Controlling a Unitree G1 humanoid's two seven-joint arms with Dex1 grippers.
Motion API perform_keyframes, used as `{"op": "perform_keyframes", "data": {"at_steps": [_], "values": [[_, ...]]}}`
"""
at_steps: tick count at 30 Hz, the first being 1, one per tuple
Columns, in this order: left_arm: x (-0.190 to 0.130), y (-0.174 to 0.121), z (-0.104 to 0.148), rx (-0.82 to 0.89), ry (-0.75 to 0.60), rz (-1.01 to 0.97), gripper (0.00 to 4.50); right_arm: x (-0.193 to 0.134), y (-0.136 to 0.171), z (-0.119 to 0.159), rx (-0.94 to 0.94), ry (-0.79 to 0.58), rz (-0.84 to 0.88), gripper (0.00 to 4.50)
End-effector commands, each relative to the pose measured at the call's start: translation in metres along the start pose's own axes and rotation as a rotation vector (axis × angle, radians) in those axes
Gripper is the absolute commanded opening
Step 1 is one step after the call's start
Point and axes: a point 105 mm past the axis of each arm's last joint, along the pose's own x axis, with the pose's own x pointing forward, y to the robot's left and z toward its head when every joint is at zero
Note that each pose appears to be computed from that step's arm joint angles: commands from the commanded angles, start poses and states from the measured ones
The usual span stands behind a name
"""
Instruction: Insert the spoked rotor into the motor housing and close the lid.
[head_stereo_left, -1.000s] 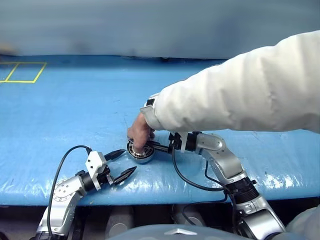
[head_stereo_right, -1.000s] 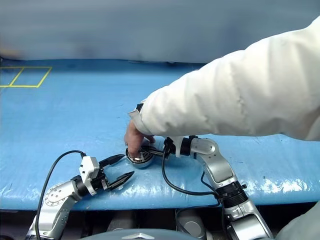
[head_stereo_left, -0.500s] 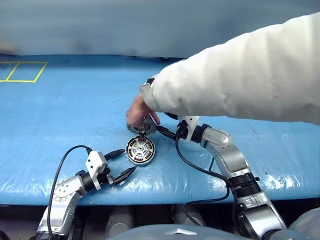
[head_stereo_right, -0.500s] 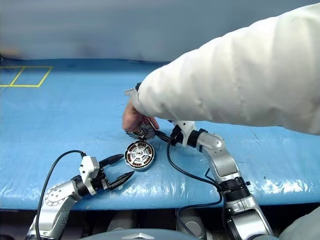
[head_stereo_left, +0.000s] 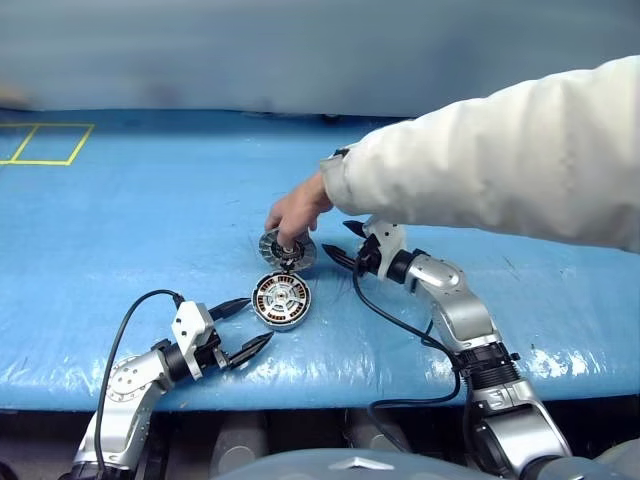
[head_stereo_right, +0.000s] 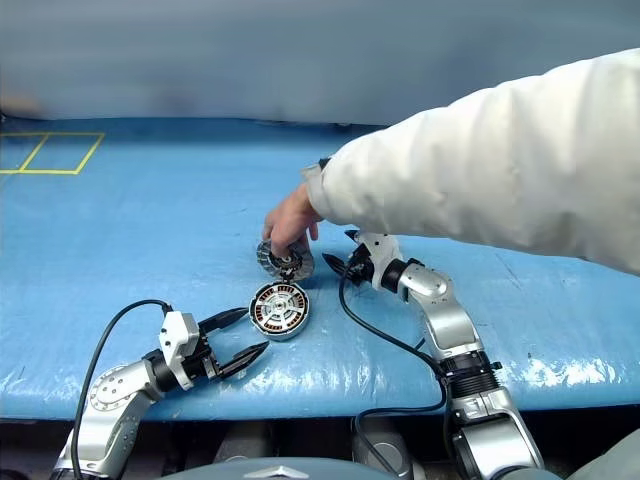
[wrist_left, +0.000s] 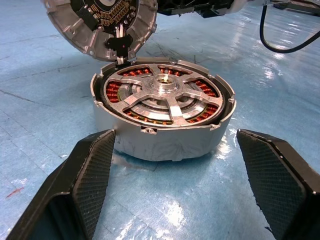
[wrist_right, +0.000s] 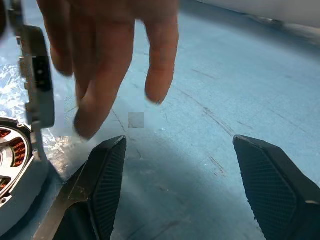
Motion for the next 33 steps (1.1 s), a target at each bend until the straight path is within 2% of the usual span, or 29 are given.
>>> {"op": "perform_keyframes", "data": {"at_steps": [1, 6, 8, 9, 17, 22, 24, 29, 33], "values": [[0.000, -0.002, 0.002, 0.004, -0.014, -0.005, 4.13, 0.000, -0.007, 0.008, -0.017, -0.019, -0.035, 3.57], [0.000, -0.002, 0.001, 0.002, -0.016, 0.002, 4.13, 0.002, -0.009, 0.001, 0.005, 0.007, -0.047, 3.57], [-0.001, -0.002, 0.000, -0.001, -0.015, 0.005, 4.13, 0.003, -0.009, -0.001, 0.019, 0.014, -0.050, 3.19], [-0.001, -0.003, 0.000, -0.004, -0.015, 0.005, 4.13, 0.004, -0.009, -0.002, 0.019, 0.019, -0.055, 2.98], [-0.003, -0.004, 0.001, -0.008, -0.022, 0.008, 4.13, 0.011, -0.011, -0.004, 0.016, 0.037, -0.077, 0.37], [-0.004, -0.006, -0.003, -0.016, -0.016, 0.011, 4.13, 0.023, -0.007, 0.004, 0.034, 0.018, -0.047, 0.37], [-0.003, -0.006, -0.001, -0.016, -0.018, 0.010, 4.13, 0.033, -0.004, 0.015, 0.055, -0.019, -0.016, 0.37], [-0.002, -0.005, 0.000, -0.009, -0.023, 0.012, 4.13, 0.048, 0.019, 0.045, 0.076, -0.108, 0.157, 0.37], [-0.004, -0.005, -0.001, -0.011, -0.022, 0.022, 4.13, 0.052, 0.035, 0.054, 0.080, -0.134, 0.252, 0.37]]}}
